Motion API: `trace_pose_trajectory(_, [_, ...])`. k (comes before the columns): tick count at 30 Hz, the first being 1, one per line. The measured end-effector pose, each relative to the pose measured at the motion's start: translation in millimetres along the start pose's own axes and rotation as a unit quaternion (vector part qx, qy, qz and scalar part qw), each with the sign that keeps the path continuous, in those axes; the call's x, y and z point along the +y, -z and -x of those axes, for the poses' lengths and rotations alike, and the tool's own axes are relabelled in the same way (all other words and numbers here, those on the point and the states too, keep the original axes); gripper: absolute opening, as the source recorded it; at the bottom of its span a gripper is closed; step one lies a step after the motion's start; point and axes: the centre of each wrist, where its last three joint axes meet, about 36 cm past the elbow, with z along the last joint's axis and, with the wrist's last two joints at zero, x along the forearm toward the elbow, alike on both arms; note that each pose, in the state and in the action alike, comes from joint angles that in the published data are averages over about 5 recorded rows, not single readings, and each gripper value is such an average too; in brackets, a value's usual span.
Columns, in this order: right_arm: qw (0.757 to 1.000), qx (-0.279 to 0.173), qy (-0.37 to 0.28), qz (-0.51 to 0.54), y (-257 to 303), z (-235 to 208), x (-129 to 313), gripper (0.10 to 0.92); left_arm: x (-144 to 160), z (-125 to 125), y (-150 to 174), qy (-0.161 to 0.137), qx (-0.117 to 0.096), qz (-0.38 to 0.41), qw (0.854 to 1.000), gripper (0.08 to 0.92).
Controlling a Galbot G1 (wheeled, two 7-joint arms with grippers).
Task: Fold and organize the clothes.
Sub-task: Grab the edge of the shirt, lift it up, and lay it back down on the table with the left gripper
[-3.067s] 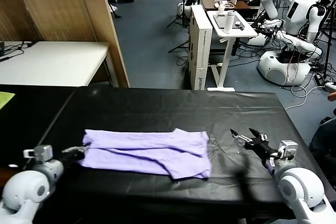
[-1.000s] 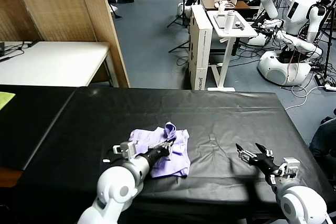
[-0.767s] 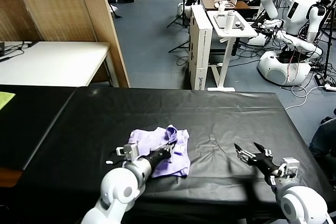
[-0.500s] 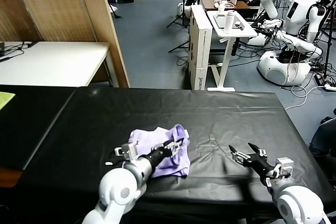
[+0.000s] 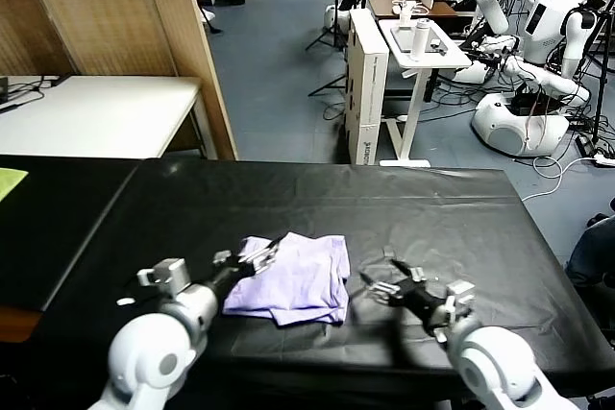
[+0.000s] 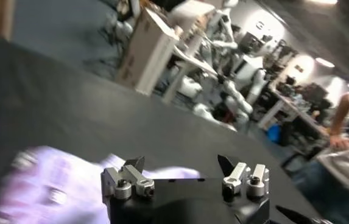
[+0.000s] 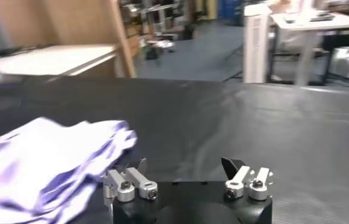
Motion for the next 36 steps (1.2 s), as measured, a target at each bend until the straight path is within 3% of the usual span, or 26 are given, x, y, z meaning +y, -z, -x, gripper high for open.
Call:
trace_pose_trajectory(4, [0.999, 0.012, 0.030, 0.014, -7.1, 10.7, 18.5, 0.906, 7.8, -7.7, -7.5, 0.027, 0.007, 0.004, 1.000, 0.907])
trace_pose_trajectory(9, [0.999, 0.019, 0.045, 0.015, -11.8, 11.9, 28.3, 0.857, 8.7, -9.6, -14.7, 0.036, 0.013, 0.005, 0.999, 0.907])
trace_pose_trajectory(19, [0.999, 0.025, 0.046, 0.010, -16.5, 6.6, 33.2, 0.523, 10.9, -9.6, -18.1, 0.040, 0.020, 0.007, 0.999, 0.907])
trace_pose_trajectory(24, [0.999, 0.028, 0.046, 0.006, -19.3, 4.8, 36.6, 0.246, 13.1, -10.0, -18.0, 0.043, 0.021, 0.011, 0.999, 0.907])
trace_pose_trajectory(26, [0.999, 0.028, 0.046, 0.004, -19.4, 2.8, 37.4, 0.171, 14.0, -9.7, -17.9, 0.044, 0.022, 0.013, 0.999, 0.907])
trace_pose_trajectory(36, [0.998, 0.048, 0.035, -0.001, -25.5, -10.4, 37.8, 0.139, 19.0, -6.9, -18.6, 0.052, 0.025, 0.017, 0.998, 0.907])
